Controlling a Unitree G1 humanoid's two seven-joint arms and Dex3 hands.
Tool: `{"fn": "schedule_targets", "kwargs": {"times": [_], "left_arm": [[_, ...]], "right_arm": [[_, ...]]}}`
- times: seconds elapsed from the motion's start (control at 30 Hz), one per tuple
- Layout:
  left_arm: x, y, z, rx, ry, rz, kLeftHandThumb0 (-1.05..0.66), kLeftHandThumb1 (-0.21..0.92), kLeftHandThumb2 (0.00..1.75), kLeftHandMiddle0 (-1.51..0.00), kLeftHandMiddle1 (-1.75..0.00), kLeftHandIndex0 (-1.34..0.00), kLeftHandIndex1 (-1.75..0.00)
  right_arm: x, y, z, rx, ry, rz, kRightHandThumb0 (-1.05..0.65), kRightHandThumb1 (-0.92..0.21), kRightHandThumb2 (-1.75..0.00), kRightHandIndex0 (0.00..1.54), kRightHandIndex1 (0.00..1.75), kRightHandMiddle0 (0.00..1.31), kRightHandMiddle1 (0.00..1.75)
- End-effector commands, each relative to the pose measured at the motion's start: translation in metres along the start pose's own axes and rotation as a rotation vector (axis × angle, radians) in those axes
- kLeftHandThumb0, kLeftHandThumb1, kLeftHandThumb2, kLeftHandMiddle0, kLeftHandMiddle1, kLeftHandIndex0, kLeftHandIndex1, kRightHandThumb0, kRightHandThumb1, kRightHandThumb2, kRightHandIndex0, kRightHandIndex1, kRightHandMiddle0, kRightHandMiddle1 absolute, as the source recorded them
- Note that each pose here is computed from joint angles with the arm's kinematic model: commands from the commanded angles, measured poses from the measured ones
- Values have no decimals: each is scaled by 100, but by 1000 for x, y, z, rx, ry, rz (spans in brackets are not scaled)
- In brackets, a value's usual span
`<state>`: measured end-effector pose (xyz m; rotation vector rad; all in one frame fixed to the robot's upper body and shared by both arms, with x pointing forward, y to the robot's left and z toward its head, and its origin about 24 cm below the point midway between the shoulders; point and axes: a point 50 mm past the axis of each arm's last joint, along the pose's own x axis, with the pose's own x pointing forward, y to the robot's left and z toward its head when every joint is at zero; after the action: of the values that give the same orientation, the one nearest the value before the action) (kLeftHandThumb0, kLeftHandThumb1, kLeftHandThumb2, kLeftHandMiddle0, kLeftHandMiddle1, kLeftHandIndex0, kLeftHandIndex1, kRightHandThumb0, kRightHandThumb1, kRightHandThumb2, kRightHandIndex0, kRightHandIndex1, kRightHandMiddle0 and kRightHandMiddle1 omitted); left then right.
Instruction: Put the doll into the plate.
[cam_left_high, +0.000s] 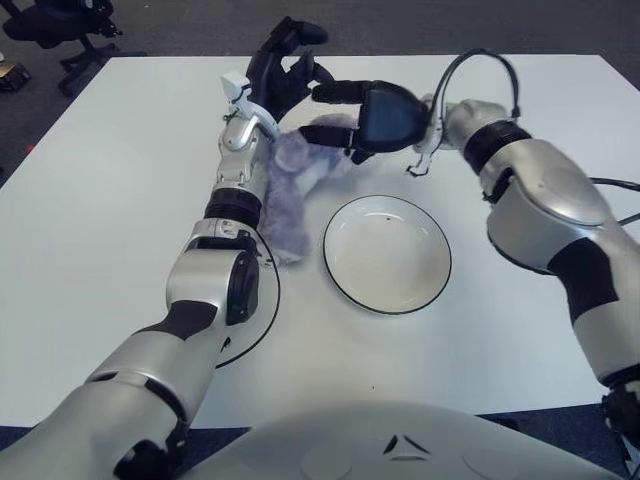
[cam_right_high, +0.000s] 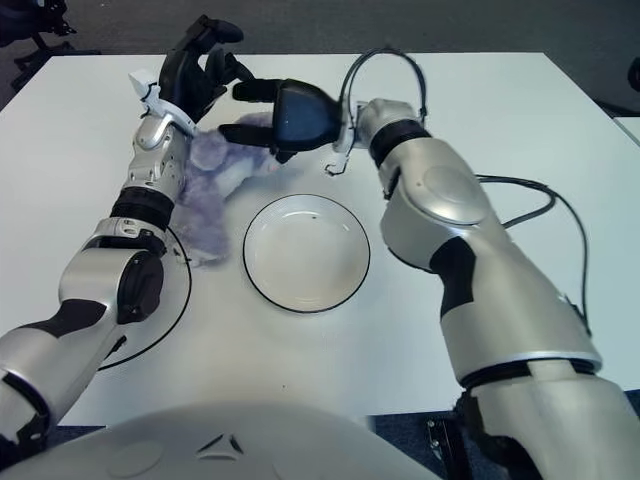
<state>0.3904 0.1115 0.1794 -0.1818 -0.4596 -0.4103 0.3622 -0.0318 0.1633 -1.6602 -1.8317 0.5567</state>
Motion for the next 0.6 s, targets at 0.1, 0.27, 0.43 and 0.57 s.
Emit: {"fn": "schedule_targets", "kwargs": {"times": [0.1, 0.27, 0.43, 0.57], "left_arm": [[-8, 7, -1, 12, -22, 59, -1, 70, 55, -67, -138, -47, -129], [-11, 11, 3, 44, -37, 98, -1, 70, 56, -66, -139, -48, -128], [-13, 14, 5, 51, -48, 113, -1, 70, 56, -66, -139, -48, -128], [-18, 19, 10, 62, -74, 132, -1, 70, 56, -66, -140, -48, -128]], "right_arm": [[13, 31, -5, 129, 376, 527, -76, -92, -23, 39, 0, 37, 0], [10, 32, -5, 156, 410, 543, -75, -92, -22, 35, 0, 36, 0], [10, 30, -13, 183, 428, 584, -75, -92, -22, 34, 0, 35, 0], [13, 25, -25, 226, 446, 643, -82, -92, -30, 38, 1, 36, 0]]}}
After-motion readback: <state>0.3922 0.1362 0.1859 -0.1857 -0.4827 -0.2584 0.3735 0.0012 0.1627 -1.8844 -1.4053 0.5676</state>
